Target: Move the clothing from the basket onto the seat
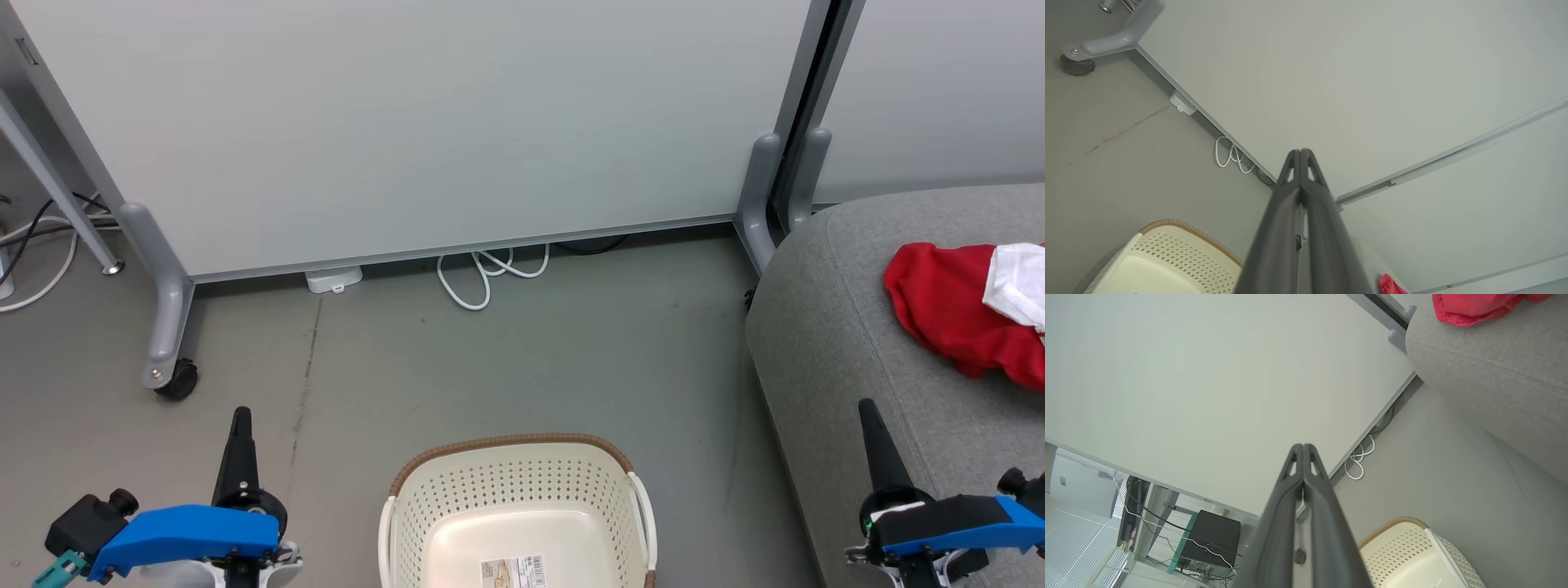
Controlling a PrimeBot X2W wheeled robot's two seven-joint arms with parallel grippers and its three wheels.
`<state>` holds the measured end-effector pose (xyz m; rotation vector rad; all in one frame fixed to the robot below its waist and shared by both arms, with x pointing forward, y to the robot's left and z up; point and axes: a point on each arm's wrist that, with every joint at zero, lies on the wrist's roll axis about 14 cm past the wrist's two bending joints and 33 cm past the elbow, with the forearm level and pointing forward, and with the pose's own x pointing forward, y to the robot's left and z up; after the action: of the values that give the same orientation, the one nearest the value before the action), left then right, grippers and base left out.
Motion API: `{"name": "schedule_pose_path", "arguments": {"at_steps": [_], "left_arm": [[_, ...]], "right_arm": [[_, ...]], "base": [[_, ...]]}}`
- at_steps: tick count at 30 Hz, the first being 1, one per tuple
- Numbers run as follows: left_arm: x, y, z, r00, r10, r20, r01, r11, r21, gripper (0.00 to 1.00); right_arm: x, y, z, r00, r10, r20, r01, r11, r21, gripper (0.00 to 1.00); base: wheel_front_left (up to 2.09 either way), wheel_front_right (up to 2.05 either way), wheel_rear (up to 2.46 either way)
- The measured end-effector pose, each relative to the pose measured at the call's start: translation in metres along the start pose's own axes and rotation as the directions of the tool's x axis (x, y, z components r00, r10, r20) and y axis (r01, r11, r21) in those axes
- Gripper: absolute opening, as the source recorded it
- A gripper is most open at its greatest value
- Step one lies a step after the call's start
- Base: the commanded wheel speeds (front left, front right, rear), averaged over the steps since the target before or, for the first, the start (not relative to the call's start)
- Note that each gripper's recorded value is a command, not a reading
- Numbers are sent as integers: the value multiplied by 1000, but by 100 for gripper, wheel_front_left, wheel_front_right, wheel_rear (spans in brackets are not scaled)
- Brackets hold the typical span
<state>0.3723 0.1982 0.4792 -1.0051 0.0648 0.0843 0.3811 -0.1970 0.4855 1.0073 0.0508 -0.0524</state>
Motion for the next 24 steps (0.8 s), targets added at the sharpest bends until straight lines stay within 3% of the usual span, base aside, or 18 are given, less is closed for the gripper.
{"name": "schedule_pose_path", "arguments": {"at_steps": [24], "left_arm": [[5,-6,5,1000,-21,-3,19,972,-236,0]], "right_arm": [[2,4,4,1000,11,0,-10,972,234,0]], "base": [[0,0,0]]}}
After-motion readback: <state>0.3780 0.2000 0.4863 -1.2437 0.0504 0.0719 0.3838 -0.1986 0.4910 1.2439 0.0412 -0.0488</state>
